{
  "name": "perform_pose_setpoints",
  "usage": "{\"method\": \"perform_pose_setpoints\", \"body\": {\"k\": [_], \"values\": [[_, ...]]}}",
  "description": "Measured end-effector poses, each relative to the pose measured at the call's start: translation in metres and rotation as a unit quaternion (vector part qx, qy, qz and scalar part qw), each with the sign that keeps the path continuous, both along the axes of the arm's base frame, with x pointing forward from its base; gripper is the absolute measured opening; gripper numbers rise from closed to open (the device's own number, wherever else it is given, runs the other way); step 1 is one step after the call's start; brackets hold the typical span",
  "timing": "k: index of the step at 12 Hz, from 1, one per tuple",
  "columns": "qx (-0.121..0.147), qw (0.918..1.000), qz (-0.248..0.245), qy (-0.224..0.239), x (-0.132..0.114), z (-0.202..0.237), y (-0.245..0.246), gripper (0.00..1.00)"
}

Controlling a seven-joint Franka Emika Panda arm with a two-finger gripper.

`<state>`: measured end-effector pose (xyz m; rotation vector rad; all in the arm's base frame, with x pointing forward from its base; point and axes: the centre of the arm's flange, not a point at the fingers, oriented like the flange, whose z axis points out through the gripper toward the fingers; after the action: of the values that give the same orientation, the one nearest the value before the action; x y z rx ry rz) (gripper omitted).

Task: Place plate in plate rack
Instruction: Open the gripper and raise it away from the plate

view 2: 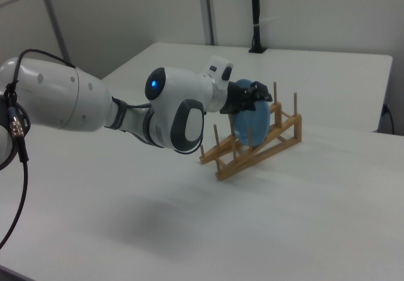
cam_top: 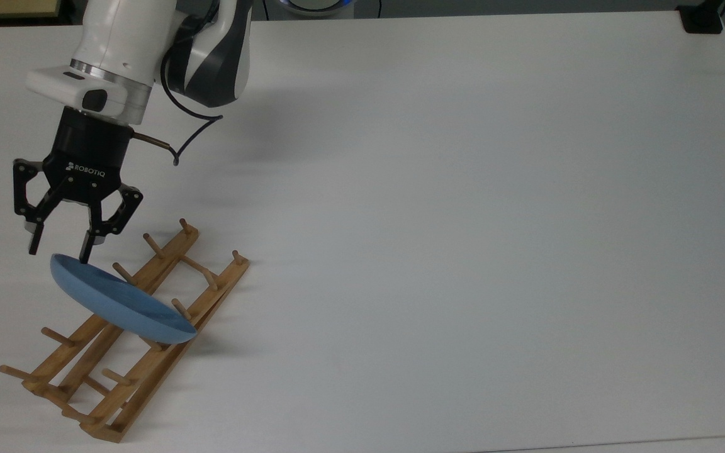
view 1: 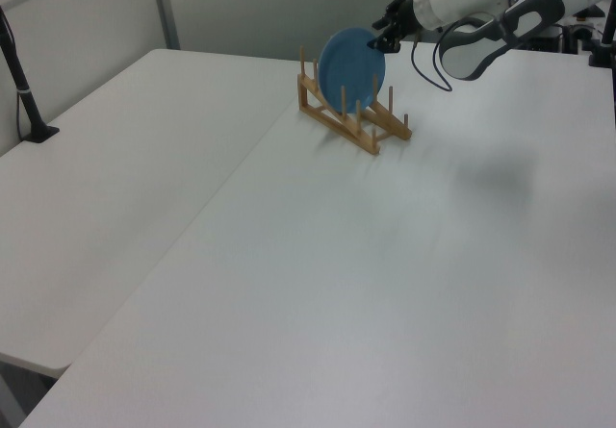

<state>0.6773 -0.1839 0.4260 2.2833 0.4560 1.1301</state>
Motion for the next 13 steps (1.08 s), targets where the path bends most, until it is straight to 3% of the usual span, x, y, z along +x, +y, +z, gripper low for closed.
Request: {"method": "perform_pose_setpoints", "body": {"k": [1, 2, 3, 4, 6, 8, 10, 13], "values": [[0.006, 1.0000, -0.004, -0.003, 0.000, 0.000, 0.000, 0.68], [0.030, 0.9993, -0.018, -0.013, 0.000, 0.002, 0.001, 0.84], [0.069, 0.9964, -0.038, -0.030, 0.001, 0.004, 0.005, 0.97], [0.123, 0.9896, -0.065, -0.038, 0.004, 0.005, 0.017, 1.00], [0.229, 0.9644, -0.129, 0.029, 0.015, 0.005, 0.065, 1.00], [0.298, 0.9273, -0.194, 0.118, 0.013, 0.020, 0.118, 1.00], [0.318, 0.8990, -0.226, 0.199, -0.001, 0.028, 0.155, 1.00], [0.298, 0.8660, -0.248, 0.315, -0.031, 0.030, 0.199, 1.00]]}}
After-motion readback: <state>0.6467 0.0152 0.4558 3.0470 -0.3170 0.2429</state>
